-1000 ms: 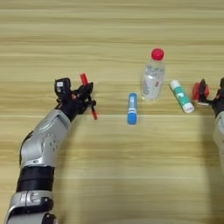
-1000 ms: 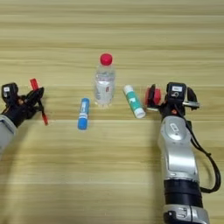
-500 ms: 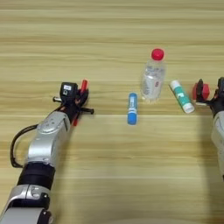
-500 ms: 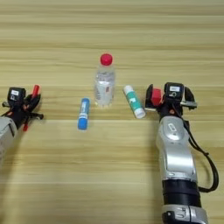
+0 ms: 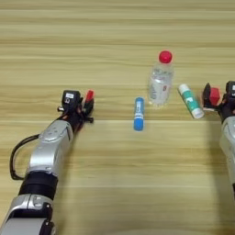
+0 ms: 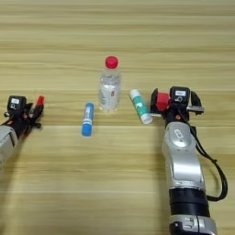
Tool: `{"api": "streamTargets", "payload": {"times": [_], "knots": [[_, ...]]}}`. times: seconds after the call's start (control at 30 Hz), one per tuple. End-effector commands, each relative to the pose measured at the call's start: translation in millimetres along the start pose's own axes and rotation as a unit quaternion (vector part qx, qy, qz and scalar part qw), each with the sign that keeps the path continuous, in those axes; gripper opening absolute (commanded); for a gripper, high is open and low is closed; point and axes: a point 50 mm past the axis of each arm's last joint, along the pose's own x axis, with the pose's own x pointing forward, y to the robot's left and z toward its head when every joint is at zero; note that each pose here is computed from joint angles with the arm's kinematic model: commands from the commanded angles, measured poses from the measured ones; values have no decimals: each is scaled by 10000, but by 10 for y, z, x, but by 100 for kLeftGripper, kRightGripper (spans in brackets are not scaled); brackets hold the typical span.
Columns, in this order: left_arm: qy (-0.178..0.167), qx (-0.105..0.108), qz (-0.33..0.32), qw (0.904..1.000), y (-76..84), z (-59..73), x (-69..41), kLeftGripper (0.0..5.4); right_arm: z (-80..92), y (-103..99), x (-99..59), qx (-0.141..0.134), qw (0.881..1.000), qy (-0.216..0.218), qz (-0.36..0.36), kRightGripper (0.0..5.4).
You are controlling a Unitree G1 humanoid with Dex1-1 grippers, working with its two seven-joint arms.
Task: Move the objects on the table
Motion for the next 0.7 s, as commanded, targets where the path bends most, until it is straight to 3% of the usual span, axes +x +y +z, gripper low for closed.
{"api": "streamTargets", "payload": {"times": [0.03, 0.13, 0.23, 0.57, 0.7], "knots": [[45, 29, 38, 10000, 5, -17, -2, 234, 8, 21, -25, 25, 10000, -33, 41, 540], [-175, -256, -116, 9995, -35, 51, 1, 269, 37, 46, -69, 48, 9999, -94, 103, 540], [-434, -406, -217, 9980, -64, 128, 4, 301, 44, 71, -95, 42, 9998, -111, 162, 540], [-1284, -604, -298, 9894, -99, 368, -37, 387, 46, 87, -150, 65, 9996, -90, 250, 540], [-1531, -497, 15, 9870, -1, 441, -50, 428, 56, 113, -210, 131, 9993, -78, 335, 540]]}}
